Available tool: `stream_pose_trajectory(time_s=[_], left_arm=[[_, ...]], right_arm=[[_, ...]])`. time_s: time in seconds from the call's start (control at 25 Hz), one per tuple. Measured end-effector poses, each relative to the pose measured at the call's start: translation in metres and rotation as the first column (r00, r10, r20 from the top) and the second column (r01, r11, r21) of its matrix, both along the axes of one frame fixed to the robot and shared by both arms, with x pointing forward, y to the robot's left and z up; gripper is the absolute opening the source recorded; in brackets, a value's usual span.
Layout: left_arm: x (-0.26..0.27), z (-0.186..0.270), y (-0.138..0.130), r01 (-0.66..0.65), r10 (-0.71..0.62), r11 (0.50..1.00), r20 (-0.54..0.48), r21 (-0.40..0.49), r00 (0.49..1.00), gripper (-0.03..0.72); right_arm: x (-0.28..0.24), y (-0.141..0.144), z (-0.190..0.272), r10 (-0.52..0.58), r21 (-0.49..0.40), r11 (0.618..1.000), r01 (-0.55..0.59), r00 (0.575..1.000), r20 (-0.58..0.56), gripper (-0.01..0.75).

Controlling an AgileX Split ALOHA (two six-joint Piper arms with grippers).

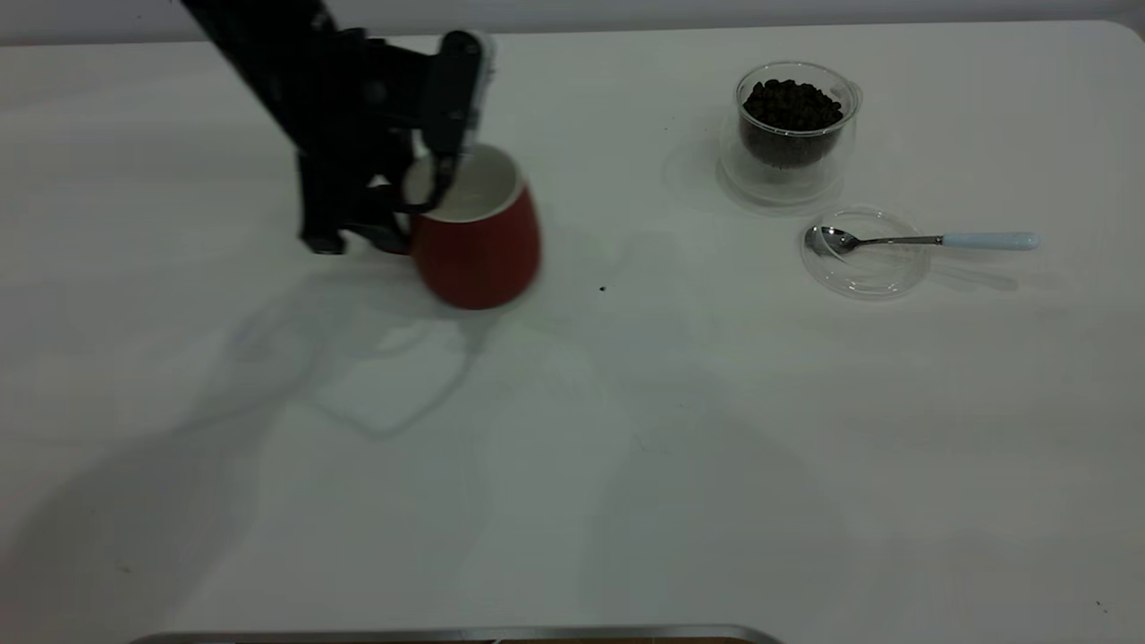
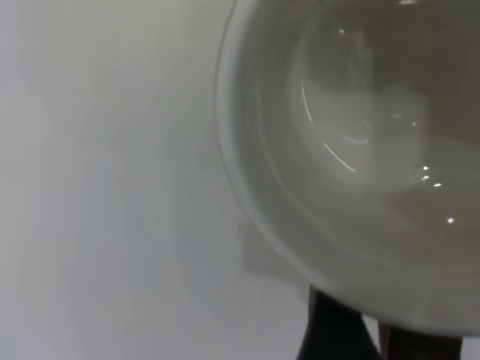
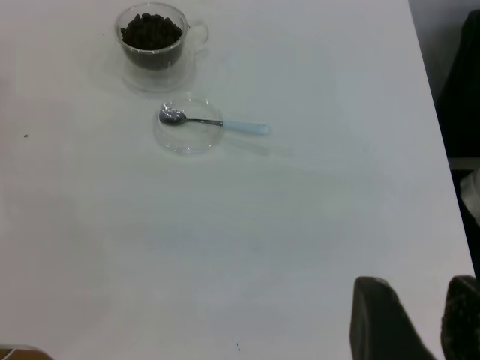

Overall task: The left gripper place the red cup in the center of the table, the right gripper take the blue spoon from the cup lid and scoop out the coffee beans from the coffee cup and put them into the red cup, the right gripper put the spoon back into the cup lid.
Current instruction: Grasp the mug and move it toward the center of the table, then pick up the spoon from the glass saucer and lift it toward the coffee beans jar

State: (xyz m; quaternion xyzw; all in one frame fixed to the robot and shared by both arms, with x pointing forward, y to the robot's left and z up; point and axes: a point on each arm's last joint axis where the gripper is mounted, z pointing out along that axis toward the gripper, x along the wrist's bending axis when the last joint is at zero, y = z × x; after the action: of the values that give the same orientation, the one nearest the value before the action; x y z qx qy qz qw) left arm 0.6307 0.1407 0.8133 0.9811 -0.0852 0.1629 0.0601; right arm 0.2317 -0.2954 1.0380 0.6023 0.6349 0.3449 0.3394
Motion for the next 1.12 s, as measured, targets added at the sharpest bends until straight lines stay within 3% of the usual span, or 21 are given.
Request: stream_pose_trajectory(time_s=[0.16, 0.36, 0.6, 0.68, 0.88, 1.12], left_arm=[[-0.003, 0.002, -0.020, 0.025, -0.024, 0.999, 0.025, -0.023, 0.999, 0.533], [0.000, 0.012, -0.030, -0.042, 0.045, 0.997, 0.038, -0.070, 0.998, 0.533], [-0.002, 0.093, -0.029, -0.198, 0.213, 0.962, 0.062, -0.189, 0.975, 0.533], [-0.007, 0.126, -0.027, -0.284, 0.305, 0.925, 0.048, -0.251, 0.951, 0.533], [-0.032, 0.210, -0.016, -0.494, 0.530, 0.764, -0.033, -0.415, 0.848, 0.533], [-0.087, 0.294, 0.011, -0.654, 0.676, 0.582, -0.159, -0.484, 0.720, 0.533]], right_arm=[[0.000, 0.000, 0.000, 0.000, 0.000, 1.000, 0.000, 1.000, 0.000, 0.240], [0.000, 0.000, 0.000, 0.000, 0.000, 1.000, 0.000, 1.000, 0.000, 0.240], [0.000, 0.000, 0.000, 0.000, 0.000, 1.000, 0.000, 1.000, 0.000, 0.240], [0.000, 0.000, 0.000, 0.000, 0.000, 1.000, 0.000, 1.000, 0.000, 0.240], [0.000, 0.000, 0.000, 0.000, 0.001, 1.000, 0.000, 1.000, 0.000, 0.240], [0.000, 0.000, 0.000, 0.000, 0.001, 1.000, 0.000, 1.000, 0.000, 0.240]])
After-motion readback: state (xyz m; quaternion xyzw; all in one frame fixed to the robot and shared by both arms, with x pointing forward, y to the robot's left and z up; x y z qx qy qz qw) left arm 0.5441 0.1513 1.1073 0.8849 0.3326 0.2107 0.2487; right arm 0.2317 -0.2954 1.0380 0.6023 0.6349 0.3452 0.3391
